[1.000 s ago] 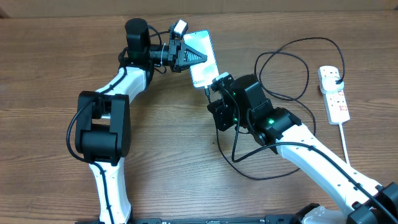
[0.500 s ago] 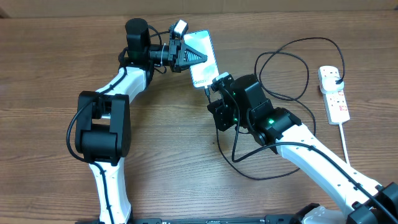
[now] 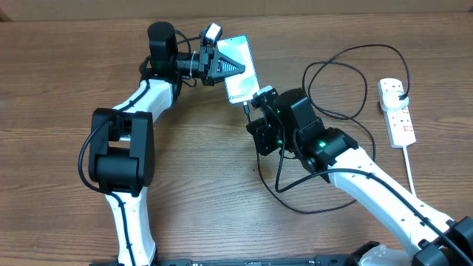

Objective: Plug charger to phone and switch on socket
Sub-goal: 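Push the plug up into the phone port with the right gripper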

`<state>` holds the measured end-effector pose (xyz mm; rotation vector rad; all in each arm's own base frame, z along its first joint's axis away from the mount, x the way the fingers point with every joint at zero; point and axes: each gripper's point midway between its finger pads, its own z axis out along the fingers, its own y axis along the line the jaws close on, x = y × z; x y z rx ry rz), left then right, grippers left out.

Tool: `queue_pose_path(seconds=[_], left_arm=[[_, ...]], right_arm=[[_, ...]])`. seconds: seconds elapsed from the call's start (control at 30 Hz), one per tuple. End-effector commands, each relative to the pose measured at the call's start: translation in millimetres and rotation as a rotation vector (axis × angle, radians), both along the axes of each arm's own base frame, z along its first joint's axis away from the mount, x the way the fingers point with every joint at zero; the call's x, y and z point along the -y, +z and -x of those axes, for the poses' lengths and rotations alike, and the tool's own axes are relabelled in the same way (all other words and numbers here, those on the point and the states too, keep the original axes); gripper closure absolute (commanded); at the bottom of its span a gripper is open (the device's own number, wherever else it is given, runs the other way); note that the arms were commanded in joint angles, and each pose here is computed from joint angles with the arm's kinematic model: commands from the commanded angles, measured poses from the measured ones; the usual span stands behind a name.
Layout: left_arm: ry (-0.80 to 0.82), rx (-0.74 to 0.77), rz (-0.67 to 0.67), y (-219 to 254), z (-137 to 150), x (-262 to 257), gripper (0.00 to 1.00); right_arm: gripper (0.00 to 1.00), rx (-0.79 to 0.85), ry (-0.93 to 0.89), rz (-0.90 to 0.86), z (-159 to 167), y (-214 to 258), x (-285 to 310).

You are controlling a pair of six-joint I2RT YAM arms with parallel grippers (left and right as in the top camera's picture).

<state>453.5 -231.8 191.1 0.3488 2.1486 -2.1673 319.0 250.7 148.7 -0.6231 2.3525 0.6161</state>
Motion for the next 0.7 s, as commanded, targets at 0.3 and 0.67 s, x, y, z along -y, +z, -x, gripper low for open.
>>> queue_pose_path(seconds=[0.3, 0.67], left_arm=[[-0.018, -0.001, 0.004, 13.0, -0.4, -4.0, 0.96], [-0.018, 0.024, 0.007, 13.6, -0.4, -3.8, 0.96]], right_arm=[[0.96, 0.034, -0.02, -0.038, -7.9, 20.4, -6.3], [0.96, 0.049, -0.02, -0.049, -10.4, 23.8, -8.0]])
